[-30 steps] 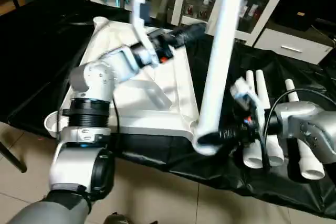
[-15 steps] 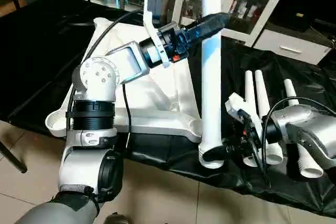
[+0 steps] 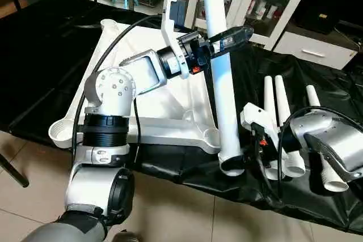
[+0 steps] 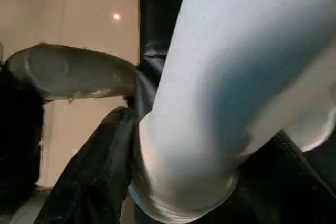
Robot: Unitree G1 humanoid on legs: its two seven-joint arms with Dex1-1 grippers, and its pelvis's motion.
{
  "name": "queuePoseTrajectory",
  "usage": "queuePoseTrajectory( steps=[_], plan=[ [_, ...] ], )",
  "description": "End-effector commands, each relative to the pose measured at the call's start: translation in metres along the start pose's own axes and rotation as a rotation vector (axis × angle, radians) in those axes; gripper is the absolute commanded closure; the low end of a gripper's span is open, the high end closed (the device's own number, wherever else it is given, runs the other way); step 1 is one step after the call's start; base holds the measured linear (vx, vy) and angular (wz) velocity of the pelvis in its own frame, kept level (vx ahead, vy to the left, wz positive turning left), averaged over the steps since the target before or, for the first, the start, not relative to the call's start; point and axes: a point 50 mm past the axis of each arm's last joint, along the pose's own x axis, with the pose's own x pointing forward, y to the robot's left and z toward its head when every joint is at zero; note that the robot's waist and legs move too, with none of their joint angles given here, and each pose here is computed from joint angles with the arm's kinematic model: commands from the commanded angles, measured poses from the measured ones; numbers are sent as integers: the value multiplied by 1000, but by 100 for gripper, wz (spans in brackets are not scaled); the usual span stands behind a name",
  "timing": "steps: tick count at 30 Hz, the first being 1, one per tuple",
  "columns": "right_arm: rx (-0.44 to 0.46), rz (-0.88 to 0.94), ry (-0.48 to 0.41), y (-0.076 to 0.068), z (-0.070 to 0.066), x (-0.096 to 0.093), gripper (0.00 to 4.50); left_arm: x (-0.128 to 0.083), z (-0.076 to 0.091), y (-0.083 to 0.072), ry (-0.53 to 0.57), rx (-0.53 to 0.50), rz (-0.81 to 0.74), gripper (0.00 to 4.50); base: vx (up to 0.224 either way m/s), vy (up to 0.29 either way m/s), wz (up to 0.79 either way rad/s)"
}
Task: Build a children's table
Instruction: Insert table leg to table base
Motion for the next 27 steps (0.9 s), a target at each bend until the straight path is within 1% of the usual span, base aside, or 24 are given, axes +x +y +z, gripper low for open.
queuePoseTrajectory(
  steps=[1, 3, 5, 7, 9, 13, 14, 16, 18, 21, 23, 24, 26, 27],
  plan=[
    [-39, -61, -11, -7, 7, -7, 197, 3, 2, -3, -6, 17, 10, 63, 0, 0, 0],
    [-43, -71, -13, -8, 8, -8, 197, 2, 2, -1, -13, 14, 22, 79, 0, 0, 0],
    [-47, -93, -25, -11, 9, -8, 197, 0, 1, 3, -20, 34, 65, 95, 0, 0, 0],
    [-47, -96, -32, -12, 10, -8, 197, -1, 0, 6, -12, 61, 90, 119, 0, 0, 0],
    [-49, -96, -36, -11, 10, -7, 197, -3, -2, 11, 7, 119, 133, 129, 0, 0, 0],
    [-50, -101, -39, -12, 10, -6, 197, -3, -1, 11, -9, 116, 136, 147, 0, 0, 0],
    [-53, -107, -42, -12, 10, -6, 197, -3, 0, 12, -15, 120, 142, 170, 0, 0, 0],
    [-54, -111, -48, -13, 11, -6, 197, -3, 2, 12, -23, 127, 153, 177, 0, 0, 0],
    [-57, -116, -66, -14, 14, -6, 197, -4, 5, 14, -41, 137, 166, 211, 0, 0, 0],
    [-74, -137, -73, -17, 16, -5, 197, -5, 8, 15, -65, 154, 176, 221, 0, 0, 0],
    [-75, -147, -83, -18, 17, -5, 197, -5, 11, 13, -80, 158, 170, 242, 0, 0, 0],
    [-79, -150, -84, -18, 18, -5, 197, -6, 12, 13, -86, 159, 172, 261, 0, 0, 0],
    [-84, -156, -87, -19, 18, -5, 197, -6, 13, 13, -92, 158, 171, 262, 0, 0, 0],
    [-88, -188, -102, -22, 20, -5, 197, -6, 17, 12, -115, 162, 169, 275, 0, 0, 0]
  ],
)
